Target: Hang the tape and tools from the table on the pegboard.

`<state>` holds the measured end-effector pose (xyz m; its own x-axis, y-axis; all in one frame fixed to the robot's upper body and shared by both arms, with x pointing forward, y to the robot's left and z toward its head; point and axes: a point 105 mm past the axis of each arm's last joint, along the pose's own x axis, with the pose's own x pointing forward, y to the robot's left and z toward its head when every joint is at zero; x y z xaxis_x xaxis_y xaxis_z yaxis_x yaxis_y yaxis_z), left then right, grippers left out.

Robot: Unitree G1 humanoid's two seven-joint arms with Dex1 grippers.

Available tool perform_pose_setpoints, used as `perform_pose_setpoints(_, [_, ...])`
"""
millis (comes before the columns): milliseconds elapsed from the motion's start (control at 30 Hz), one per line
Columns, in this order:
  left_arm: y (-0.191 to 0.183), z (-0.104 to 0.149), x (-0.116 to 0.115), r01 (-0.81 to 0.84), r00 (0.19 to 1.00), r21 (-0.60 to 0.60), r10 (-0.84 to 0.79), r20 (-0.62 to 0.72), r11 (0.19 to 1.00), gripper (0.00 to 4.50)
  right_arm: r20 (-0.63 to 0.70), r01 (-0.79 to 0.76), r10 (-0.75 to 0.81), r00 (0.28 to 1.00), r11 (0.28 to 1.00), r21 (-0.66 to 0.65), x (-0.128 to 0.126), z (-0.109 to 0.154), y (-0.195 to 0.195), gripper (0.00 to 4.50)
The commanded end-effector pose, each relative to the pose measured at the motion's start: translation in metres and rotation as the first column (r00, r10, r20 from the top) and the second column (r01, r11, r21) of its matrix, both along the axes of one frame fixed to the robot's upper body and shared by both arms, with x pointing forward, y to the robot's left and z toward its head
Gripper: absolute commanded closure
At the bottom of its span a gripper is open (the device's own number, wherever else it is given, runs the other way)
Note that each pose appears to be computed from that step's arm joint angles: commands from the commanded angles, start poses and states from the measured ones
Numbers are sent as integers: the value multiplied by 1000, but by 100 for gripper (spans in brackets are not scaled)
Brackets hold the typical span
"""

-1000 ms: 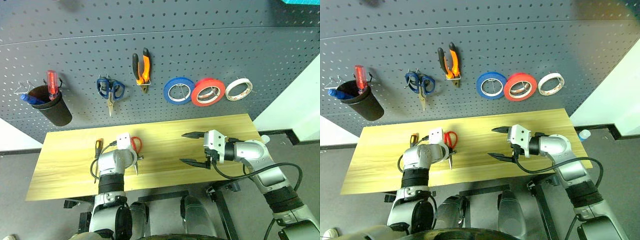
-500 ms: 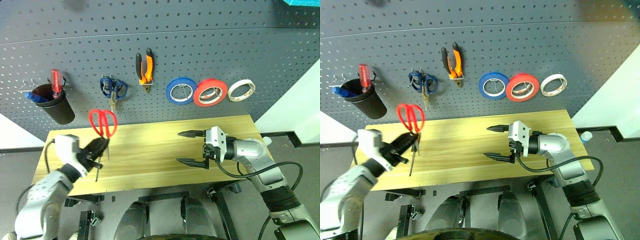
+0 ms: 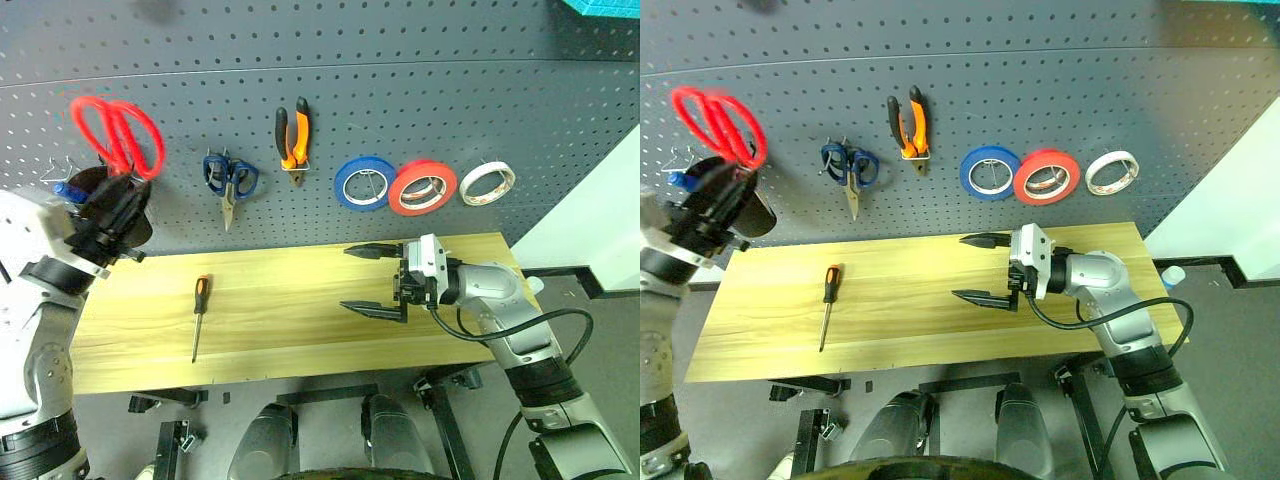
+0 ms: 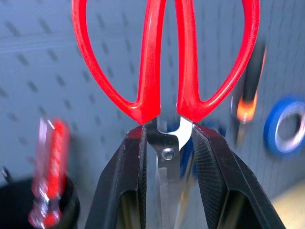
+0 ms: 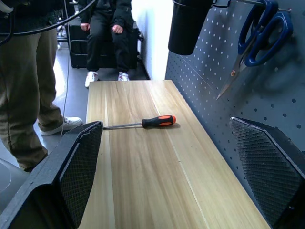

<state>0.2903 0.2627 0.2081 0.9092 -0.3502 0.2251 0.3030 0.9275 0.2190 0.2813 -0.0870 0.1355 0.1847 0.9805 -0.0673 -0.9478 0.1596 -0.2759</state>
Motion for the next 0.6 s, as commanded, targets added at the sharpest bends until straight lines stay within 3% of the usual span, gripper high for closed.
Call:
perform_pose_setpoints(33, [-4, -10, 6, 0, 999, 125, 4, -33, 992, 346, 48, -12, 10, 999, 999, 37, -3, 14, 0, 0])
perform_pose_setpoints(133, [0, -15, 13, -18, 998, 142, 26, -49, 990, 346, 71, -50, 44, 996, 995, 83, -10, 25, 1, 0])
perform_pose_setpoints(333, [-7, -22, 19, 23, 997, 161, -11, -76, 987, 346, 109, -92, 59, 992, 940, 330, -17, 70, 5, 0])
perform_pose_setpoints(600, [-9, -31, 29, 7, 994, 199, 15, -110, 980, 346, 130, -114, 77, 989, 946, 302, -20, 72, 8, 0])
